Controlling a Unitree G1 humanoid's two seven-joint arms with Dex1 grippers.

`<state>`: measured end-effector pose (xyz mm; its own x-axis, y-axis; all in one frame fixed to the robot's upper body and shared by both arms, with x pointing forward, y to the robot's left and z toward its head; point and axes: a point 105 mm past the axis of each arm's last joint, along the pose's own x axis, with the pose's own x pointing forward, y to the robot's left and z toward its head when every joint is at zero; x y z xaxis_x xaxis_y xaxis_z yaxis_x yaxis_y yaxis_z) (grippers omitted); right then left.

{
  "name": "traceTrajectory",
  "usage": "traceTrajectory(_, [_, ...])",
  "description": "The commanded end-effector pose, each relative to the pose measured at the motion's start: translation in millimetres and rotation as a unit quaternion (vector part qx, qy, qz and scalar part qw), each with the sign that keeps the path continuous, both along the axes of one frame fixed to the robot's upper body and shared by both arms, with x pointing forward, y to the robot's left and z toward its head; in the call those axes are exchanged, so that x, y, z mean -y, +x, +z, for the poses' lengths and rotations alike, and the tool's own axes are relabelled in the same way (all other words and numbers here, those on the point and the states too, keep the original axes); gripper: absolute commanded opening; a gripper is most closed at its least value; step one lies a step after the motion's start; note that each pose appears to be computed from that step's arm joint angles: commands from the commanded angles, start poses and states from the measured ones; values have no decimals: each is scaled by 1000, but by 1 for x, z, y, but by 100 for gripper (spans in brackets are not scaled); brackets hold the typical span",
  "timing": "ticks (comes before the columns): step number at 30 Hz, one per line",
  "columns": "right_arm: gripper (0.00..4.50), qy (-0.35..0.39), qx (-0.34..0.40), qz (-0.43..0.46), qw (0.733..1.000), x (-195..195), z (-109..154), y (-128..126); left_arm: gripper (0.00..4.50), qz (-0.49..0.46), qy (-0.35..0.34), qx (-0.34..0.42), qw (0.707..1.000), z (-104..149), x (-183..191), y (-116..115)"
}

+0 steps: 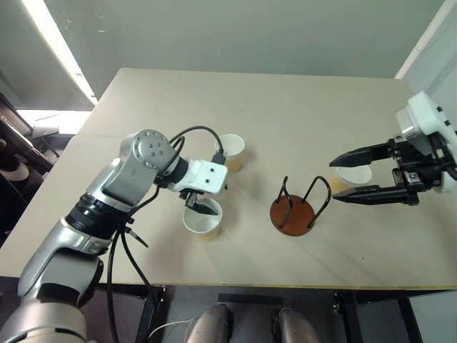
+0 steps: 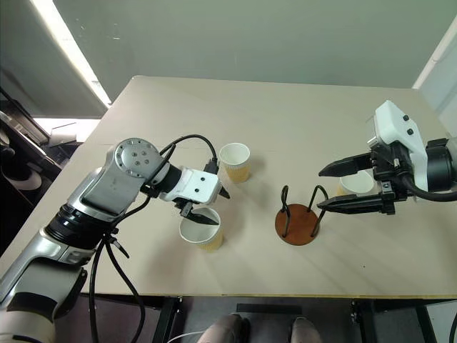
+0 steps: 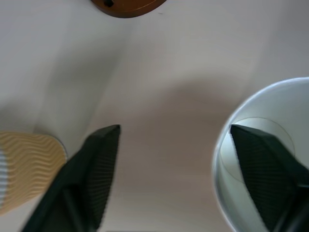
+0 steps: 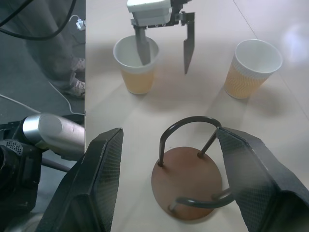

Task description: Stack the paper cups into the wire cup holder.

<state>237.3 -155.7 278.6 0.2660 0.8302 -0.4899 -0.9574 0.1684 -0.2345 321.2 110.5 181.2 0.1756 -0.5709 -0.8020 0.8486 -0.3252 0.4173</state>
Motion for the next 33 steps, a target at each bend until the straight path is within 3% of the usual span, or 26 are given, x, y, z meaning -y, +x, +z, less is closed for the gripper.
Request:
traceTrajectory(1, [319,6,17,8,1000,-3,7,-5,214,-19,-2,12,1000,9,4,-3])
traceTrajectory(7, [319,7,15,6,1000,-2,7,-8,4,-33,-25,-16,999,23,10,-9])
traceTrajectory(18, [319,8,38,-18,999,9,14,-1,1,-41,-70,-21,996,64,22,-4])
traceTrajectory(28, [319,-5,34,-70,997,34,21,-1,1,-64,-162,-36,984,129,54,9])
traceTrajectory(33, [319,-4,38,-92,995,41,25,-3,1,-95,-184,-43,977,150,74,9])
